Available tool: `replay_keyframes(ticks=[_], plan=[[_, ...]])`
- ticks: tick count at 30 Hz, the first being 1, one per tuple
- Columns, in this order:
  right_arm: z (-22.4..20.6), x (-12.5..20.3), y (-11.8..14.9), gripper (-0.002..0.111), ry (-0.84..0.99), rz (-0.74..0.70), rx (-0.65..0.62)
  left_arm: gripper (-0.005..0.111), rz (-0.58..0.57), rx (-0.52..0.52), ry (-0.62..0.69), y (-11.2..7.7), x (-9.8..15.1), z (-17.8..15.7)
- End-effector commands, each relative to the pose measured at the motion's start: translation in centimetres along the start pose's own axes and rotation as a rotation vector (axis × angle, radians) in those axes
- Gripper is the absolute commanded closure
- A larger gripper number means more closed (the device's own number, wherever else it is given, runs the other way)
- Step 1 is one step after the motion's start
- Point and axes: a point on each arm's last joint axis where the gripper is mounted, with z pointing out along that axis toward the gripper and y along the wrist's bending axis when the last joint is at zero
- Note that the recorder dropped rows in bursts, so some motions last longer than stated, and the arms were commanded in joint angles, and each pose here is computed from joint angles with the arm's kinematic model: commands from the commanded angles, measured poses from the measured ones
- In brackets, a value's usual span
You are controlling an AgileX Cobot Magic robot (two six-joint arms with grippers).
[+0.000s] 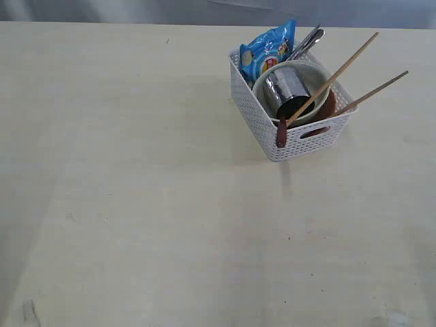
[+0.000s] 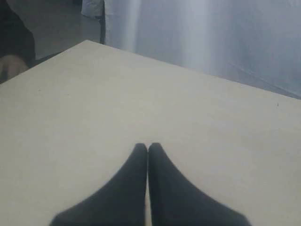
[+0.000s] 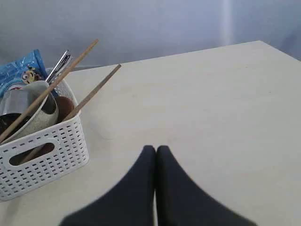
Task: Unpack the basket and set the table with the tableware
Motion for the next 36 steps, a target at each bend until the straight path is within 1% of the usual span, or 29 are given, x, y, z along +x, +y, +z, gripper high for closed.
replay_keyframes(ticks=[1, 9, 11, 15, 18, 23, 28, 30, 32, 34, 36], plan=[[0.0, -0.6, 0.1, 0.109, -0.072, 0.000, -0.011, 0.106, 0.005, 0.002, -0.009, 0.0, 0.0, 0.0], [-0.9, -3.9, 0.8, 0.109, -0.446, 0.016, -0.094, 0.106, 0.005, 0.002, -0.009, 0.0, 0.0, 0.0], [-1.4, -4.7, 0.9, 0.109, -0.544, 0.057, -0.124, 0.106, 0.005, 0.002, -0.009, 0.0, 0.0, 0.0], [-2.1, -5.7, 1.1, 0.109, -0.675, 0.136, -0.177, 0.106, 0.005, 0.002, -0.009, 0.0, 0.0, 0.0], [-2.6, -6.2, 1.2, 0.109, -0.744, 0.171, -0.209, 0.106, 0.005, 0.002, -0.009, 0.0, 0.0, 0.0], [-2.8, -6.4, 1.2, 0.109, -0.771, 0.271, -0.261, 0.106, 0.005, 0.002, -0.009, 0.0, 0.0, 0.0], [-4.1, -7.5, 1.1, 0.109, -0.941, 0.386, -0.342, 0.106, 0.005, 0.002, -0.009, 0.0, 0.0, 0.0], [-4.4, -7.7, 0.3, 0.109, -0.991, 0.515, -0.331, 0.106, 0.005, 0.002, -0.009, 0.0, 0.0, 0.0], [-4.3, -7.8, -0.6, 0.109, -1.000, 0.649, -0.290, 0.106, 0.005, 0.002, -0.009, 0.0, 0.0, 0.0], [-4.5, -8.6, -1.1, 0.109, -1.016, 0.713, -0.244, 0.106, 0.005, 0.002, -0.009, 0.0, 0.0, 0.0], [-4.5, -9.6, -1.4, 0.109, -1.018, 0.737, -0.193, 0.106, 0.005, 0.002, -0.009, 0.0, 0.0, 0.0]])
